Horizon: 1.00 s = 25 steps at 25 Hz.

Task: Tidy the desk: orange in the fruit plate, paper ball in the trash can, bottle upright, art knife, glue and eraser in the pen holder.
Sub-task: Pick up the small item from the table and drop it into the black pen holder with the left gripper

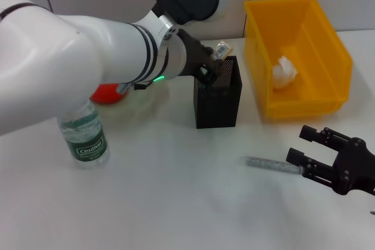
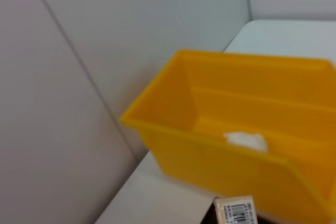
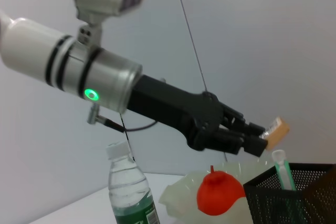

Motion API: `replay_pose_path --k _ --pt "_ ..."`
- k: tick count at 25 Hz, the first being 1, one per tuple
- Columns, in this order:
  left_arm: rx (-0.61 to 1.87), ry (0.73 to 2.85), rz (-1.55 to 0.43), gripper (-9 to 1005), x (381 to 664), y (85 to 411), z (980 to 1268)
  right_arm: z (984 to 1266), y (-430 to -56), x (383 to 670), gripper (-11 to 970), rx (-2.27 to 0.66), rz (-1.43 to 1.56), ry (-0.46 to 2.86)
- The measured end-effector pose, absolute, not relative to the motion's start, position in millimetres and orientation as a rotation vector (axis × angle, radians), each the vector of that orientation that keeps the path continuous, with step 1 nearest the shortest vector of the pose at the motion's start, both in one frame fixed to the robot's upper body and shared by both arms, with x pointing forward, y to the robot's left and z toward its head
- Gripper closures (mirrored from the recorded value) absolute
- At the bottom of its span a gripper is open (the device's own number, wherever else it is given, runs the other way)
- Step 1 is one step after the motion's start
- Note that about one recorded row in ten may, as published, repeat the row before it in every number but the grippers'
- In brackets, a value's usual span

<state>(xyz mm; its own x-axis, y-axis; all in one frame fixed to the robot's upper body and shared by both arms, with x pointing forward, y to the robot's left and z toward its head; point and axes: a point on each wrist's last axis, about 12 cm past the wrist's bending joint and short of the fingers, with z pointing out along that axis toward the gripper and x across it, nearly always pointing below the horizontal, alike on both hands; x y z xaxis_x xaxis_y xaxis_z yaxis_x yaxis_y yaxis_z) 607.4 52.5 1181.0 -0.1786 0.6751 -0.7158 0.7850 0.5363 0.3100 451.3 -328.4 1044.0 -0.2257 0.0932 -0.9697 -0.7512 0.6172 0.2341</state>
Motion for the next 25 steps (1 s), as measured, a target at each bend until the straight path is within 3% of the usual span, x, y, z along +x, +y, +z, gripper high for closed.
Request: replay_pose_path --k 25 --pt "1.162 1.951 -0.182 670 616.4 53.2 1157.6 1043.8 -327.2 451.2 268 -0.541 0.867 1.611"
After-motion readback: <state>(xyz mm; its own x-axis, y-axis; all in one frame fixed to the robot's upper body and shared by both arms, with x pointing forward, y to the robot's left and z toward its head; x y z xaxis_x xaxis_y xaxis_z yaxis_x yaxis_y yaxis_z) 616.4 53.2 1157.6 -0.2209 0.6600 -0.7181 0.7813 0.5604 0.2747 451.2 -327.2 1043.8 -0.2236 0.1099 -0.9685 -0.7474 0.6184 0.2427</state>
